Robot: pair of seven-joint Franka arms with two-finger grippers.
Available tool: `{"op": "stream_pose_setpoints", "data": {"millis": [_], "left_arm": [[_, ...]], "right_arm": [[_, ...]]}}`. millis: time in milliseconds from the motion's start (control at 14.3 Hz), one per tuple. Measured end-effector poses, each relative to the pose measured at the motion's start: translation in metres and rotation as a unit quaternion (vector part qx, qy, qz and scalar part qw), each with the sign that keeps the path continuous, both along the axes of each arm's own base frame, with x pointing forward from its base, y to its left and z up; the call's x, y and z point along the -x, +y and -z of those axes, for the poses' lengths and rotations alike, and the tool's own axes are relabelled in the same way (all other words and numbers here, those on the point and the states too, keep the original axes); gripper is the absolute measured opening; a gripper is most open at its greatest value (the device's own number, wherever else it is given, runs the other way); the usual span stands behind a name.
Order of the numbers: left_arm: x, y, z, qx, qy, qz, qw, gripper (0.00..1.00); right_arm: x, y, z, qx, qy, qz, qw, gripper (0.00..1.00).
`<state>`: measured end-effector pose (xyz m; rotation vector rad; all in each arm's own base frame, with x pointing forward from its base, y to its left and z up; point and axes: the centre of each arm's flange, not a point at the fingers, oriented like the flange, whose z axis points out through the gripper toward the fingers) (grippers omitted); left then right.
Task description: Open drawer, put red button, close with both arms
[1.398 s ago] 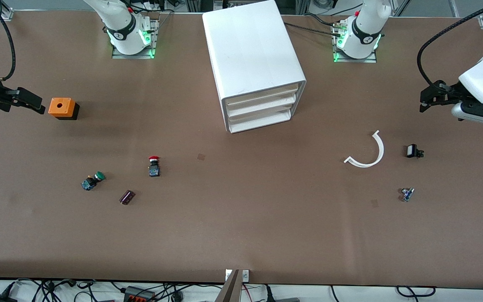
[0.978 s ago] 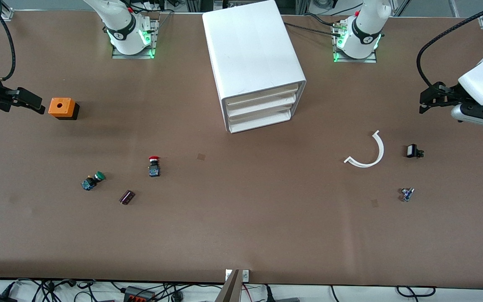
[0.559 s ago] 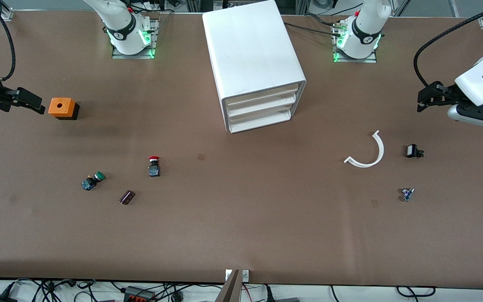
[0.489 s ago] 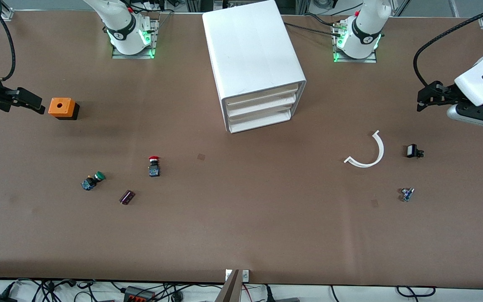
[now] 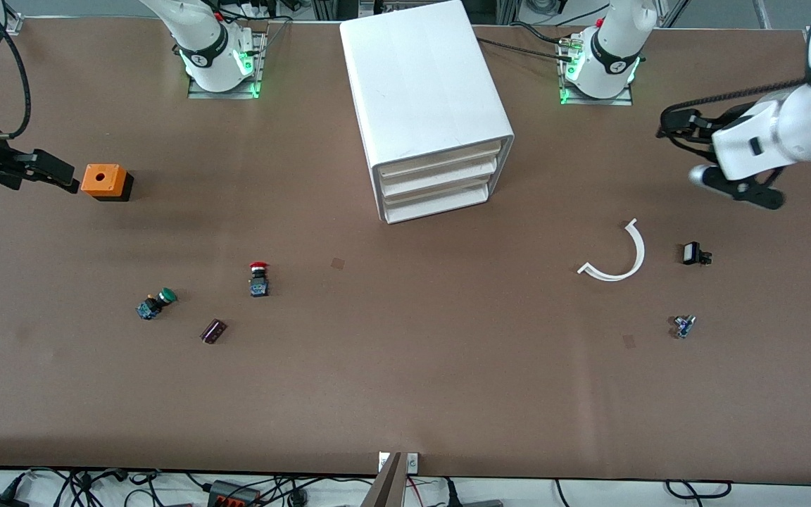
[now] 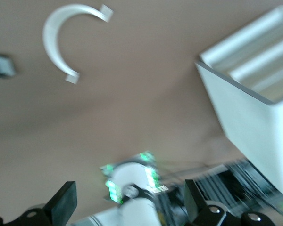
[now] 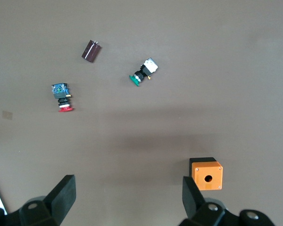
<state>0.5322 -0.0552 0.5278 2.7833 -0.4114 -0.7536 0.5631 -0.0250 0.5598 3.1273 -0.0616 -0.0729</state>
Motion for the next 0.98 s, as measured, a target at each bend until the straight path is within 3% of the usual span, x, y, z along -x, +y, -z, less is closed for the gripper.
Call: {"op": "stream_pose_setpoints", "data": {"millis": [280, 419, 559, 699, 839, 978], "left_arm": [[-0.013, -0.025, 0.053, 0.092, 0.071, -0.015, 0.993, 1.00], [-0.028, -0.042, 0.093, 0.161, 0.081, -0.031, 0.983, 1.00], [-0.041, -0.064, 0.132, 0.231, 0.055, -0.037, 0.971, 1.00], [-0.046, -0.099, 0.164, 0.276, 0.000, -0.029, 0.961, 1.00], [-0.038, -0.139, 0.192, 0.317, -0.051, -0.027, 0.947, 1.00], [-0.019, -0.166, 0.221, 0.364, -0.072, -0.037, 0.928, 1.00]], "right_arm": [[-0.011, 0.023, 0.026, -0.001, 0.022, -0.020, 1.000, 1.00], [-0.018, 0.048, 0.049, -0.001, 0.042, -0.041, 0.998, 1.00], [-0.024, 0.077, 0.075, 0.000, 0.061, -0.064, 0.996, 1.00], [-0.033, 0.103, 0.102, -0.016, 0.071, -0.078, 0.994, 1.00], [-0.045, 0.127, 0.130, -0.037, 0.070, -0.084, 0.993, 1.00], [-0.059, 0.150, 0.159, -0.037, 0.064, -0.097, 0.992, 1.00]]}}
